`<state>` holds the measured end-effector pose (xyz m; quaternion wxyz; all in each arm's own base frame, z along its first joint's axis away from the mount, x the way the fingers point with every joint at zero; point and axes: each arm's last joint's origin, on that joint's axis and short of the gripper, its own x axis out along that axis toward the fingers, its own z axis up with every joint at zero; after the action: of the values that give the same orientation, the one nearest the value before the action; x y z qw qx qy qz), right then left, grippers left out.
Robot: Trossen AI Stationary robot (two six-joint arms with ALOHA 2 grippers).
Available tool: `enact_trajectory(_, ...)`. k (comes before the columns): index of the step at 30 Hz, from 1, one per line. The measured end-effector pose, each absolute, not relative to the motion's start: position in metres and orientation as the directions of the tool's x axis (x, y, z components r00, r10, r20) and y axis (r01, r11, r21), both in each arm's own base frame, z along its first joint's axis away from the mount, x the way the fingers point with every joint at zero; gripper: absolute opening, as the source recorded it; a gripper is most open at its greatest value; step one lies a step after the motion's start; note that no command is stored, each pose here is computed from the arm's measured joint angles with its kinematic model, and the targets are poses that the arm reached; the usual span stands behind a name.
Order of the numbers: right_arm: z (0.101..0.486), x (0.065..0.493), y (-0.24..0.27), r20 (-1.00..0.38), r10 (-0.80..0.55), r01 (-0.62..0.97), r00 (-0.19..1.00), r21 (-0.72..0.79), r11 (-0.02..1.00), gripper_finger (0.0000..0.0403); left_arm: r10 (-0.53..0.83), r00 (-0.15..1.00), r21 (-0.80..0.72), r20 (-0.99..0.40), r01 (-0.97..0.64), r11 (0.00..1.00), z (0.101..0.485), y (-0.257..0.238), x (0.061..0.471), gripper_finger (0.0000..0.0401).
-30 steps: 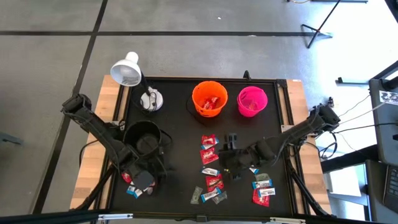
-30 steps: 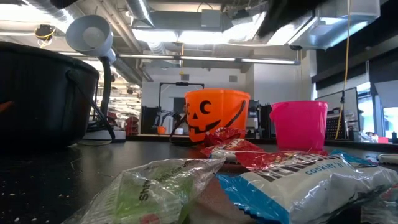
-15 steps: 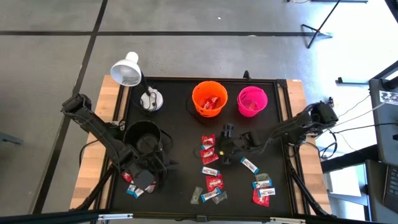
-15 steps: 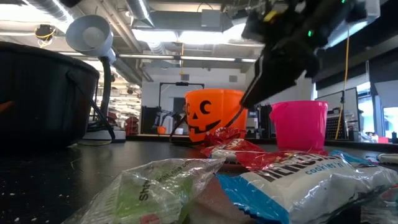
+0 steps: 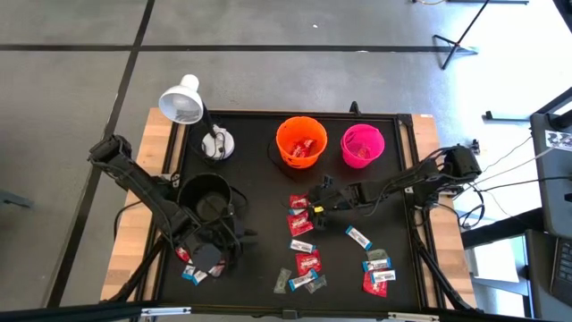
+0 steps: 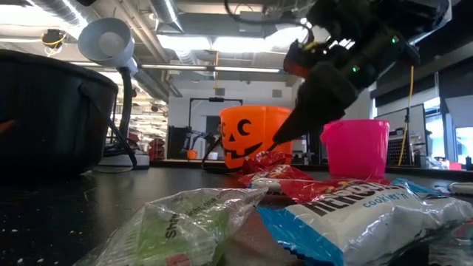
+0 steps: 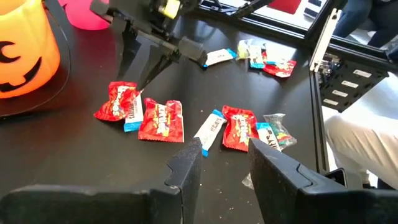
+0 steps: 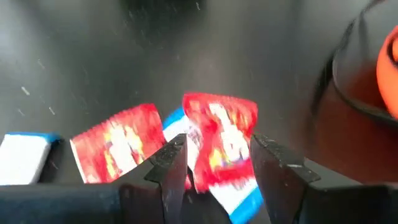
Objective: Sort candy
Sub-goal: Put the red candy into the orange bucket
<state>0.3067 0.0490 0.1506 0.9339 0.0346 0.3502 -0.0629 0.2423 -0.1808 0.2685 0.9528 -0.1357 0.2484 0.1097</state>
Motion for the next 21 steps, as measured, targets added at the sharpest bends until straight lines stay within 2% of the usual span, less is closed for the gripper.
enact_trajectory(8,0.129,0.311,0.049,-0.7,-0.106,0.189,0.706,0.041,0.981,0.0171,0.163,0.856,-0.196,-0.491,-0.291,0.936,0.269,-0.18,0.242,0.0121)
enact_trajectory(11,0.12,0.312,0.048,-0.715,-0.124,0.202,0.688,0.024,0.979,0.0158,0.166,0.856,-0.197,-0.49,-0.294,0.935,0.269,-0.18,0.243,0.0121)
enact_trajectory(21,0.12,0.313,0.049,-0.708,-0.109,0.208,0.698,0.055,0.977,0.0018,0.179,0.855,-0.19,-0.486,-0.303,0.934,0.269,-0.179,0.243,0.0121)
